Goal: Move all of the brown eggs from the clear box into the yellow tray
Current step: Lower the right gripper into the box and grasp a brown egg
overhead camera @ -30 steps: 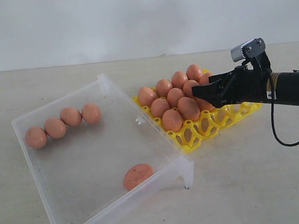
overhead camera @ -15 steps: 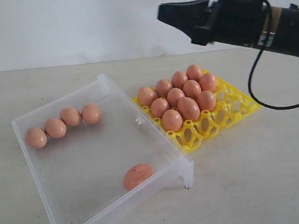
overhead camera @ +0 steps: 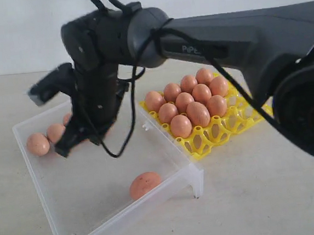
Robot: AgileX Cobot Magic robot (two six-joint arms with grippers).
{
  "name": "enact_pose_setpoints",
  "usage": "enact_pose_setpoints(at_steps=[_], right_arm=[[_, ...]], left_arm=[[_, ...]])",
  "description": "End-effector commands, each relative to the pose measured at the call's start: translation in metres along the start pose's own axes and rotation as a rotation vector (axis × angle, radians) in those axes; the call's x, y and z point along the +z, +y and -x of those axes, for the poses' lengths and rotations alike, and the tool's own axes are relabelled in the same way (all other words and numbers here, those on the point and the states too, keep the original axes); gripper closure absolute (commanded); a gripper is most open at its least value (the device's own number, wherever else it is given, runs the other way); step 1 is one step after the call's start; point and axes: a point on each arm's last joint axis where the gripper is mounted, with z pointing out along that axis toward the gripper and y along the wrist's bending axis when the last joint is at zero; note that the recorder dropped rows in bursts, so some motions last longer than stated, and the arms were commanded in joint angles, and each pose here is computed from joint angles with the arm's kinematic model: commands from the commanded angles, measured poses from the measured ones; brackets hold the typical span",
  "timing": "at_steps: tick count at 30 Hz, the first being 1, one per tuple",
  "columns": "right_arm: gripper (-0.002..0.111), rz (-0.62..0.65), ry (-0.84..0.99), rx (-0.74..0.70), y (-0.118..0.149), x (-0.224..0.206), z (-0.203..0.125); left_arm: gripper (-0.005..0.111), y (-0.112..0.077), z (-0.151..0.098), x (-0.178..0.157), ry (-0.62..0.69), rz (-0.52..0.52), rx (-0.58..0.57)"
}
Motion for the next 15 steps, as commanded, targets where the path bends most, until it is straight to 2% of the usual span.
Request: enact_pose_setpoints(at_steps=[1,5,7,10,11,15], right_arm=[[0.109,0.020,-0.231,0.212,-0.022,-0.022,0.046],[0.106,0.093,-0.218,0.369,-0.061,-0.005,0.047],[0.091,0.084,-0.237,0.384,-0.074,-0.003,0.045],[0.048,0.060,-0.296,0.401,-0.082,-0.001,0.048],[0.043,0.054,-0.300,0.400,-0.082,0.002,0.049],[0.046,0.037,-0.300,0.420,-0.085,0.013,0.048]], left_arm=[[0.111,0.000,0.002,-0.001,-0.007,-0.005,-0.004],[0.111,0.000,0.002,-0.001,-0.007,-0.005,-0.004],[0.111,0.000,0.002,-0.001,-0.007,-0.005,-0.004],[0.111,0.000,0.002,-0.001,-0.007,-0.005,-0.004],[0.111,0.000,0.002,-0.001,-0.007,-0.005,-0.004],[0.111,0.000,0.002,-0.001,-0.007,-0.005,-0.004]])
